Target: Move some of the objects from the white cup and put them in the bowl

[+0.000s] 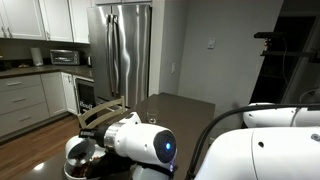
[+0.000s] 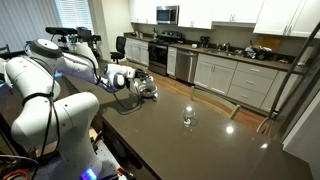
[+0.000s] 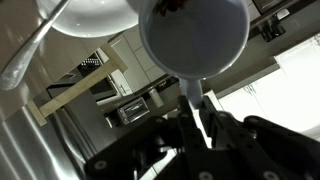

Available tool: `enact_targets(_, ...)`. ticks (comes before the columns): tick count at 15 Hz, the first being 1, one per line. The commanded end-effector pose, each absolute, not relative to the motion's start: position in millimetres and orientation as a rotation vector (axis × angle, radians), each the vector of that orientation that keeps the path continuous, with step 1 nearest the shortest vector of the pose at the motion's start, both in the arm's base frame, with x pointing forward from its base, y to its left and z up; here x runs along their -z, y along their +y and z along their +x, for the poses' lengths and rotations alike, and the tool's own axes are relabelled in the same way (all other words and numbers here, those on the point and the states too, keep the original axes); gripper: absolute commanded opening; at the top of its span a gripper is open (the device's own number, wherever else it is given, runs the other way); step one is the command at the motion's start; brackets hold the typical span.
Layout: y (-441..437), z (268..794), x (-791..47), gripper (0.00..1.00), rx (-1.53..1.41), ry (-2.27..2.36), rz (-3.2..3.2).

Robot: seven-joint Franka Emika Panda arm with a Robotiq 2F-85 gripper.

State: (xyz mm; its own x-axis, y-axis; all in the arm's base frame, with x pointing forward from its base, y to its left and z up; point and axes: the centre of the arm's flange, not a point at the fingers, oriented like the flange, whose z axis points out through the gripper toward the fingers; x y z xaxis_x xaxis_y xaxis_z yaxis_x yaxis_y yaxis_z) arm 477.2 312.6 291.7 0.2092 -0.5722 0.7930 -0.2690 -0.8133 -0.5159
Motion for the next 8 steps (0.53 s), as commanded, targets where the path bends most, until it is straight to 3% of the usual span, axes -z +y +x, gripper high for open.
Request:
enact_targets(1, 297, 482, -307, 0.06, 1.616, 0.804, -2.22)
enact_targets(8, 285, 487, -320, 0.06, 1.55, 0.862, -2.2)
